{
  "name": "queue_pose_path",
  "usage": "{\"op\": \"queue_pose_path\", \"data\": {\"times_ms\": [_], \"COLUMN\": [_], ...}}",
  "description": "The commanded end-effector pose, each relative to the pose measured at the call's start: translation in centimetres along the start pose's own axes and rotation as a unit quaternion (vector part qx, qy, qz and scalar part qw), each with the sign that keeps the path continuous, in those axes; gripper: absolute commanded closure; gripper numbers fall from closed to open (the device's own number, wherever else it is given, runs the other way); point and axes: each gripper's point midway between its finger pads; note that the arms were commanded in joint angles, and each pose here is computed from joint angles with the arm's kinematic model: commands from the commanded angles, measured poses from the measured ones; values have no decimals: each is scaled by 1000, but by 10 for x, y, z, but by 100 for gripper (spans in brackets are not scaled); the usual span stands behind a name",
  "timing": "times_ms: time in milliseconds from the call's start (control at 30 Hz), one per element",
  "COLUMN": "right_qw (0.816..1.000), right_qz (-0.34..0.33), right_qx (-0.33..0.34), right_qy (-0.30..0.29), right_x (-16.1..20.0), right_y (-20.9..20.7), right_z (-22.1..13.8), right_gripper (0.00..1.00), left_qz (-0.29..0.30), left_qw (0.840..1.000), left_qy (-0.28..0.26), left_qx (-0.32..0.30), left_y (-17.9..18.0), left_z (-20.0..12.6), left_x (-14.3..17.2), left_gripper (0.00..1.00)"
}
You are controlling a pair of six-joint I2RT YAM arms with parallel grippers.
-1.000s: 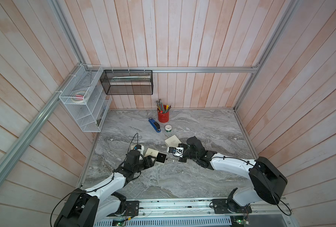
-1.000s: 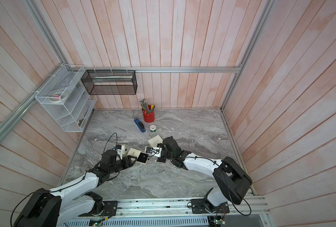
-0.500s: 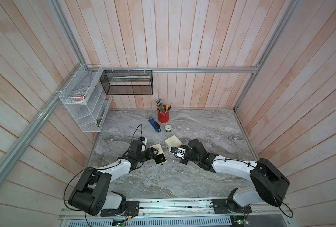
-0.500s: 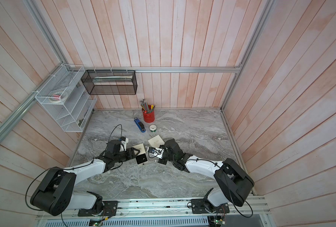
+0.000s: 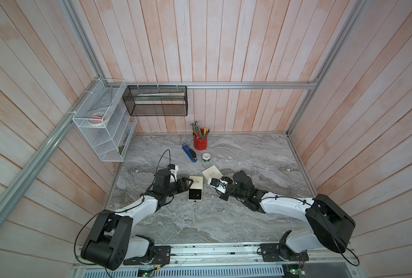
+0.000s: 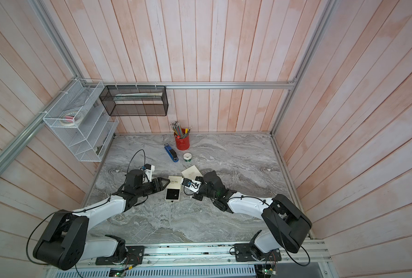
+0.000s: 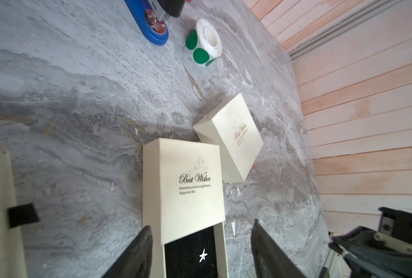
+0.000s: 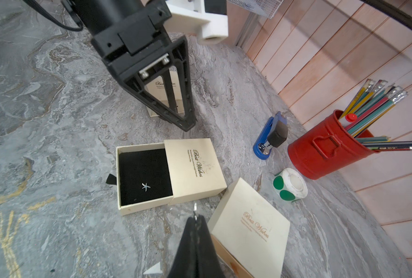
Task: Place the earrings into the drawer-style jewelry box
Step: Adjust the jewelry box at the center of the board, then insert the earring into the inner lining.
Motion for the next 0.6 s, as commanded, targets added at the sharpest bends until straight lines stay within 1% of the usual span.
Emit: {"op": "queue_pose_path", "data": {"times_ms": [0,133,267,367,500,567], "right_qw": [999,995,989,984,979,976], "right_qz": [-27,-94,-149,-178,-205,-214], "right_qx": [7,6,3,5,10,9], "right_qy": [-24,-22,-10,5,18,26], "right_x": [-11,-9,-3,4,7,10], "right_y": [1,17,29,34,35,35], "right_z": [12,28,43,54,63,68], "right_gripper": [100,100,100,100,100,100], "left_qz": [-5,-22,-38,-49,-74,-82], "left_qw": [1000,999,998,997,994,992], "left_qy": [8,24,31,33,31,28], "left_qx": [12,21,32,41,79,88], "left_y": [-3,-3,-4,-5,-9,-8], "left_z": [-11,-20,-26,-27,-28,-28], "left_x": [15,36,50,55,60,60], "left_gripper": [34,34,34,34,34,34]}}
Point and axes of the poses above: each gripper's point midway between its finger pads, its own z axis out along the fingers, its own y axis along the line the jaws close on, x = y × z, and after that the axes turned 7 degrees about z, right-handed
